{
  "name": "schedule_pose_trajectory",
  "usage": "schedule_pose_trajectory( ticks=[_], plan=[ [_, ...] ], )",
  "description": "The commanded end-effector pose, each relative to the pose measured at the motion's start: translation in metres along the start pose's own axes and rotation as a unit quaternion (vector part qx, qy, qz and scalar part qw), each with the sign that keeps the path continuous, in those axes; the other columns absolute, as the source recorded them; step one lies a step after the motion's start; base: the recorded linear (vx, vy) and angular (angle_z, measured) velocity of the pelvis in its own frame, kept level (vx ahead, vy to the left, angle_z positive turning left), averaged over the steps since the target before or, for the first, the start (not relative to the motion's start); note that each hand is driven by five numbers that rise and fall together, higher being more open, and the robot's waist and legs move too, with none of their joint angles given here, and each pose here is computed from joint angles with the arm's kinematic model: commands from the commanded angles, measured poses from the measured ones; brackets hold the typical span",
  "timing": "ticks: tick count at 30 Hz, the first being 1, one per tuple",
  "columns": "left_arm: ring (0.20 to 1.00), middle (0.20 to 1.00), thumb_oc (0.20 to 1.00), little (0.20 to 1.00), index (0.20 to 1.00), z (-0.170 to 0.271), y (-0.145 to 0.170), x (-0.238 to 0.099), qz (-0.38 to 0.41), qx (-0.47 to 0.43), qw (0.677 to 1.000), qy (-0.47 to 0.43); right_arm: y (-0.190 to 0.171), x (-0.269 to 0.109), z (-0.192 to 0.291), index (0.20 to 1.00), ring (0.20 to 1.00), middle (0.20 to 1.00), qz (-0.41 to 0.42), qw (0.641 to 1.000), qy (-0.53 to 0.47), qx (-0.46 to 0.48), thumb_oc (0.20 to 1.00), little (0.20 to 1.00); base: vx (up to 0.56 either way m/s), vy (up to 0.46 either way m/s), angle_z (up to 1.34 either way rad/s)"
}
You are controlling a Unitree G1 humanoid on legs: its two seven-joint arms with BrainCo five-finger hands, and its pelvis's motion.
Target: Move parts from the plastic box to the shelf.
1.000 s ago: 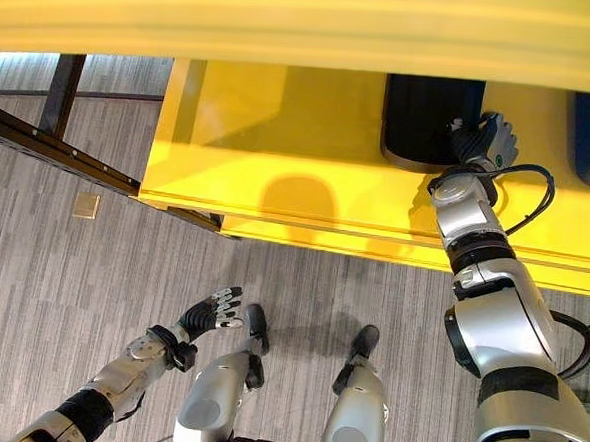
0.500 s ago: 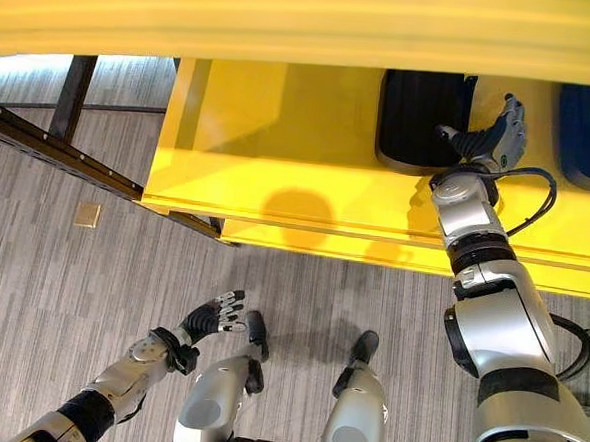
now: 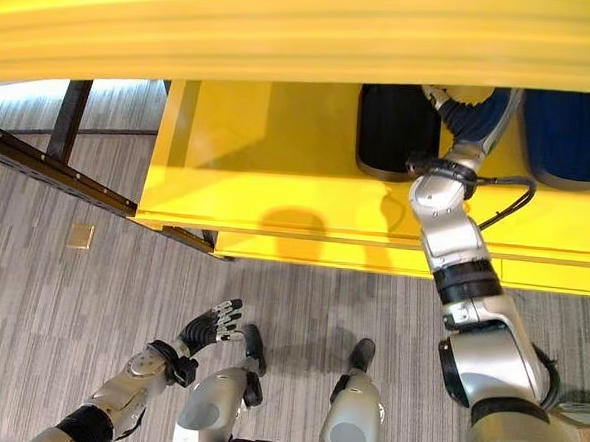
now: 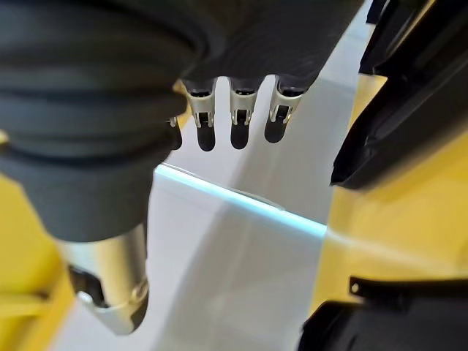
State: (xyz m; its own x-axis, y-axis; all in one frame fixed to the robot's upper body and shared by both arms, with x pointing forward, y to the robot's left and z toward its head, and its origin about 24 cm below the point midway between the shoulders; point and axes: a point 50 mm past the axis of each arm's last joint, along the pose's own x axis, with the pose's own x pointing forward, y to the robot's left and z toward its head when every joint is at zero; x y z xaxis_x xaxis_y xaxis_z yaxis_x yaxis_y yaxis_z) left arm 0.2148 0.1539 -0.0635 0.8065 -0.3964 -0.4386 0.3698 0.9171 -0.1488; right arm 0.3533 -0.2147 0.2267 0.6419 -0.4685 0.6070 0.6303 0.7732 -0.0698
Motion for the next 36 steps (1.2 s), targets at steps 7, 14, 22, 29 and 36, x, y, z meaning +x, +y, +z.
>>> schedule_pose_trajectory(
  ticks=[7, 14, 22, 29, 36],
  plan=[
    [1.000, 1.000, 1.000, 1.000, 1.000, -0.018, -0.016, -0.017, 0.021, -0.035, 0.999, -0.030, -0.017, -0.128, -0.056, 1.000, 1.000, 1.000, 0.169, 0.966, 0.169, 0.100, 1.000, 1.000, 0.08, 0.121, -0.11],
    [1.000, 1.000, 1.000, 1.000, 1.000, -0.026, -0.012, -0.028, 0.036, -0.043, 0.998, -0.033, -0.037, -0.221, -0.096, 1.000, 1.000, 1.000, 0.277, 0.885, 0.360, 0.104, 1.000, 1.000, 0.02, 0.173, -0.22],
    [1.000, 1.000, 1.000, 1.000, 1.000, -0.003, -0.020, -0.015, -0.037, 0.041, 0.997, -0.045, -0.042, -0.228, -0.102, 1.000, 1.000, 1.000, 0.262, 0.886, 0.371, 0.090, 1.000, 1.000, -0.03, 0.197, -0.10],
    [1.000, 1.000, 1.000, 1.000, 1.000, 0.006, -0.018, -0.004, -0.008, 0.053, 0.998, -0.040, -0.036, -0.230, -0.103, 1.000, 1.000, 1.000, 0.287, 0.883, 0.364, 0.073, 1.000, 1.000, -0.05, 0.070, -0.51],
    [1.000, 1.000, 1.000, 1.000, 1.000, -0.026, 0.014, -0.026, 0.076, 0.008, 0.997, -0.002, -0.045, -0.240, -0.138, 1.000, 1.000, 1.000, 0.202, 0.868, 0.453, 0.026, 1.000, 1.000, -0.04, -0.229, -0.63]
  ],
)
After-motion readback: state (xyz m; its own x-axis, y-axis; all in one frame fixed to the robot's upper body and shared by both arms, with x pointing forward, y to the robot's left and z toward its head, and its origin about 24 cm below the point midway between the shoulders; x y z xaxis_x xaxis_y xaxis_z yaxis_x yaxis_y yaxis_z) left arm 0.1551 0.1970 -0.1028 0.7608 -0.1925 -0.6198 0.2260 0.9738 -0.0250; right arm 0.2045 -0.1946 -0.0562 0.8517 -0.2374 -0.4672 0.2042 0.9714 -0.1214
